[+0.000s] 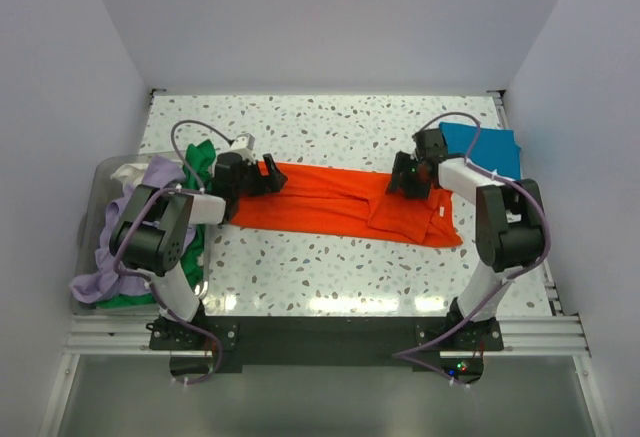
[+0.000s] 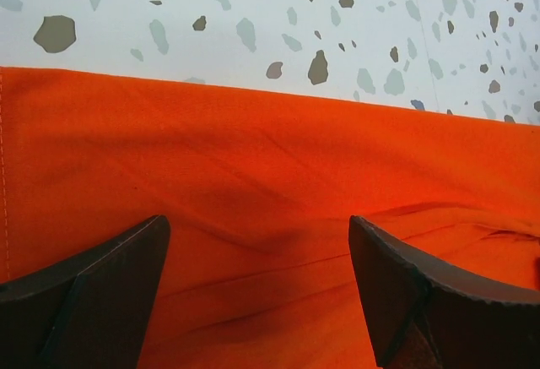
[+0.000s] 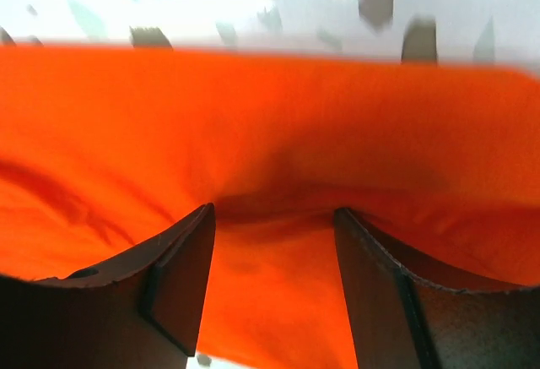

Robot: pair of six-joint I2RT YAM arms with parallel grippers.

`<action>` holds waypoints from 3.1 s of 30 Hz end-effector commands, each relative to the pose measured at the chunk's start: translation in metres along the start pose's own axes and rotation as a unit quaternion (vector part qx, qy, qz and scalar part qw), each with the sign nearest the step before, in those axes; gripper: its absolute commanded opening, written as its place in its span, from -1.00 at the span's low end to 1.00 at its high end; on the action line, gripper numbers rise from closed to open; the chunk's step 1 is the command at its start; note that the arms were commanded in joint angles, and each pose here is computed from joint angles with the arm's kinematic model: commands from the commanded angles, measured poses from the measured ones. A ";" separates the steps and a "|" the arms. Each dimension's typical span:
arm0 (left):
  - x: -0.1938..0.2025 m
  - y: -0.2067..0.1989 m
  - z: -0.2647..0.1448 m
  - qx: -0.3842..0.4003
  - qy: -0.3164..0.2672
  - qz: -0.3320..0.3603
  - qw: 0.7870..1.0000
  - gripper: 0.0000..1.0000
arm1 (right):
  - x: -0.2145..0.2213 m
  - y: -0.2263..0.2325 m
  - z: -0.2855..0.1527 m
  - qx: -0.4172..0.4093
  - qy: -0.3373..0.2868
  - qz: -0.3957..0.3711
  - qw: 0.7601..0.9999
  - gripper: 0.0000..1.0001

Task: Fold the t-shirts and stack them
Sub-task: Fold the tshirt

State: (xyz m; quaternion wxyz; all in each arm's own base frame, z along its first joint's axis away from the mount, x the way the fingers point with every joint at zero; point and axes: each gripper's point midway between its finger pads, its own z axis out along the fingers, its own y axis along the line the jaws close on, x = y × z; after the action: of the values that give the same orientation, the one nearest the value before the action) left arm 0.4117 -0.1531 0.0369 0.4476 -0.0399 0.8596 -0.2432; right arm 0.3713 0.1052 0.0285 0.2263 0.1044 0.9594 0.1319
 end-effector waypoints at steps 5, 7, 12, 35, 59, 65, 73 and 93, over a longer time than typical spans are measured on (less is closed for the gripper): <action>0.005 0.017 -0.011 -0.046 -0.010 0.003 0.999 0.84 | -0.025 0.004 0.035 0.013 -0.004 -0.004 1.000 0.24; 0.004 0.019 -0.018 -0.055 -0.015 0.004 0.998 0.84 | -0.030 0.006 0.046 0.014 0.004 -0.005 1.000 0.24; 0.017 0.022 -0.035 -0.058 -0.013 -0.001 0.998 0.84 | -0.047 0.015 0.064 0.014 0.019 -0.013 1.000 0.24; 0.113 -0.039 -0.092 0.020 0.043 0.004 0.999 0.84 | -0.117 0.081 0.120 -0.035 0.037 -0.056 0.997 0.35; 0.192 -0.141 -0.155 0.182 0.099 0.018 0.978 0.86 | -0.091 0.157 0.137 -0.125 0.053 -0.118 0.984 0.58; 0.204 -0.185 -0.161 0.245 0.108 0.032 0.963 0.87 | -0.097 0.168 0.128 -0.145 0.045 -0.125 0.980 0.65; 0.226 -0.234 -0.165 0.316 0.131 0.052 0.938 0.87 | -0.105 0.182 0.108 -0.173 0.034 -0.137 0.975 0.68; 0.142 -0.180 -0.160 0.128 0.012 0.157 0.979 1.00 | -0.079 0.184 -0.147 -0.195 -0.166 -0.154 0.954 0.69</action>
State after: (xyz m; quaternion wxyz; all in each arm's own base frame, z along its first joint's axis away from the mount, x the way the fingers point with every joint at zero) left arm 0.1596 -0.3129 0.0917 0.4473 0.1555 0.8130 -0.3387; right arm 0.4206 0.2392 0.2319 0.3731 -0.0940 0.8781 0.2843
